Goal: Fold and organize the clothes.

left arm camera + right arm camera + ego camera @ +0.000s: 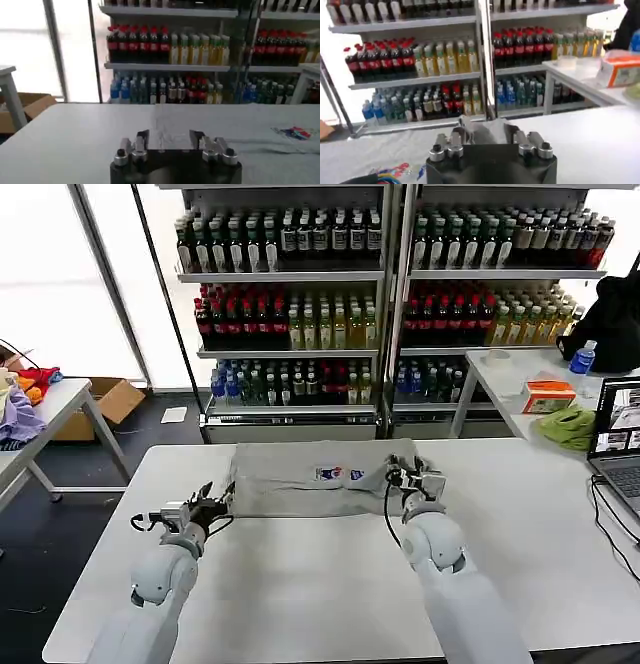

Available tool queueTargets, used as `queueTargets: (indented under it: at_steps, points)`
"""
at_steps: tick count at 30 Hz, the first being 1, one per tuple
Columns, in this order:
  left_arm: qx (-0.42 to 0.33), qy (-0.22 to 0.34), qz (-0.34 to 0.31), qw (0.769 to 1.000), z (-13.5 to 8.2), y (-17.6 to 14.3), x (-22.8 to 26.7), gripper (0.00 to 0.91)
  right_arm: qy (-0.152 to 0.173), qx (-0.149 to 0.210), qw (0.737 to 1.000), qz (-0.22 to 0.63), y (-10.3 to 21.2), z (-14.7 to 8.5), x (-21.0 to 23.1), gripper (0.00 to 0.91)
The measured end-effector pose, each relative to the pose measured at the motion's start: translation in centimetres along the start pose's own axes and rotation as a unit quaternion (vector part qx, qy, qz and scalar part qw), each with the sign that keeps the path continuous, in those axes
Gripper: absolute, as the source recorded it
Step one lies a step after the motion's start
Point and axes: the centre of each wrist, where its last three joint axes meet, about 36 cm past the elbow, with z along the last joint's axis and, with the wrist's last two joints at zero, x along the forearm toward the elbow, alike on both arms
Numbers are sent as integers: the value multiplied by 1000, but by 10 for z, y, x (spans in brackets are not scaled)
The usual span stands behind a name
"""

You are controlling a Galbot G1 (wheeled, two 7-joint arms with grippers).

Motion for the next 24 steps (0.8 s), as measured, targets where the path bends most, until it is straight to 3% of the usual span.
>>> queueTargets:
  at_steps: [5, 10, 24]
  points:
    - [-3, 6, 3, 1000, 2, 0, 8, 907, 2, -35, 999, 8, 7, -7, -3, 907]
    - [-6, 10, 0, 1000, 2, 4, 15, 907, 10, -47, 999, 17, 10, -10, -1, 907]
    - [-4, 7, 2, 1000, 0, 1, 21, 907, 29, 35, 997, 61, -41, 15, 33, 907]
